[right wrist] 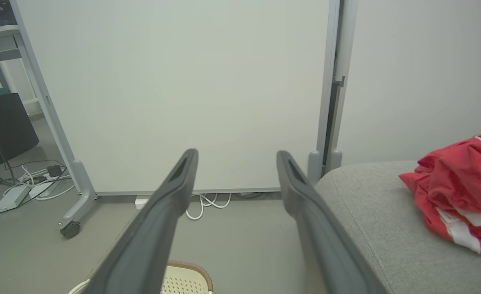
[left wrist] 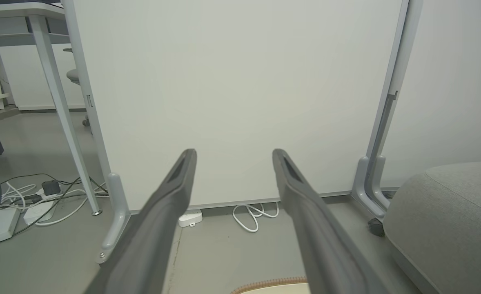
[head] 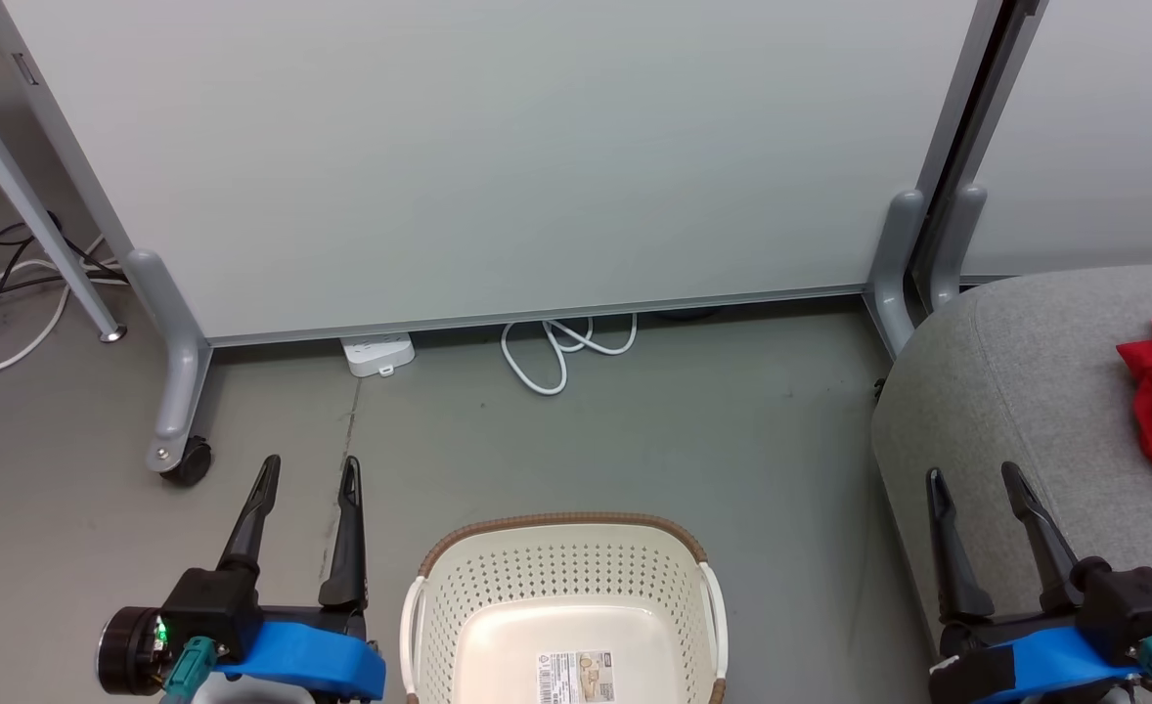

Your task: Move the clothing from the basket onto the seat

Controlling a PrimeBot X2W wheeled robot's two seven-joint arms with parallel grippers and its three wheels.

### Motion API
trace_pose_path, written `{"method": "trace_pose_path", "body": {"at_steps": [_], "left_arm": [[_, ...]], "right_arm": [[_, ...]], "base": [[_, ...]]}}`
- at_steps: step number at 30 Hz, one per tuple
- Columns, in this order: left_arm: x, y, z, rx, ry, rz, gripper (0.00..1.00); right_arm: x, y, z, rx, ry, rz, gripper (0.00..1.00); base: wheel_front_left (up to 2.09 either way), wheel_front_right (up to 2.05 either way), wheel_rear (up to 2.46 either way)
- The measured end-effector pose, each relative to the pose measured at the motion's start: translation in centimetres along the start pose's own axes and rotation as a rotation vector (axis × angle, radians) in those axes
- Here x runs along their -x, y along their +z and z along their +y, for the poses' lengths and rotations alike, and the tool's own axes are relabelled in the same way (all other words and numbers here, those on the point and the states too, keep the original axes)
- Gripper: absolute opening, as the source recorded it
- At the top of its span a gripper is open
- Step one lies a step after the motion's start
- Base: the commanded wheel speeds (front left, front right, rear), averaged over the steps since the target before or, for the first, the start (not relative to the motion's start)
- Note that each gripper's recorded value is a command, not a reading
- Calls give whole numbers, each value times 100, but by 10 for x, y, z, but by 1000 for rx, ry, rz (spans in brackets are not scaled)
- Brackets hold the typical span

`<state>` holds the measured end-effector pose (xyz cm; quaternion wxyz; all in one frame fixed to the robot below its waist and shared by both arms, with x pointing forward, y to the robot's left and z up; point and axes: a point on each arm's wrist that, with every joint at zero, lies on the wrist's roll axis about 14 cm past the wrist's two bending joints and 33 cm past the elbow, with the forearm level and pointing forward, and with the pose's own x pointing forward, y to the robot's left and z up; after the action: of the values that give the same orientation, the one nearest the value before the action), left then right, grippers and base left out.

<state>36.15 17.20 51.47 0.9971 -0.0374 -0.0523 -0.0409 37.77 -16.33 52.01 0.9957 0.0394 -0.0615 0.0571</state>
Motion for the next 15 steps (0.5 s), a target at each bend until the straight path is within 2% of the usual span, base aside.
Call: {"method": "trace_pose_path", "body": {"at_steps": [8, 9, 15], "left_arm": [[0, -1, -2, -3, -9, 2, 100], [0, 0, -3, -4, -10, 2, 0], [14, -27, -1, 16, 3, 89, 0]], "right_arm": [[2, 0, -1, -7, -5, 1, 100], [2, 0, -1, -7, -5, 1, 0], [10, -21, -2, -24, -17, 72, 0]], "base": [[0, 0, 0], [0, 0, 0], [0, 0, 0]]}}
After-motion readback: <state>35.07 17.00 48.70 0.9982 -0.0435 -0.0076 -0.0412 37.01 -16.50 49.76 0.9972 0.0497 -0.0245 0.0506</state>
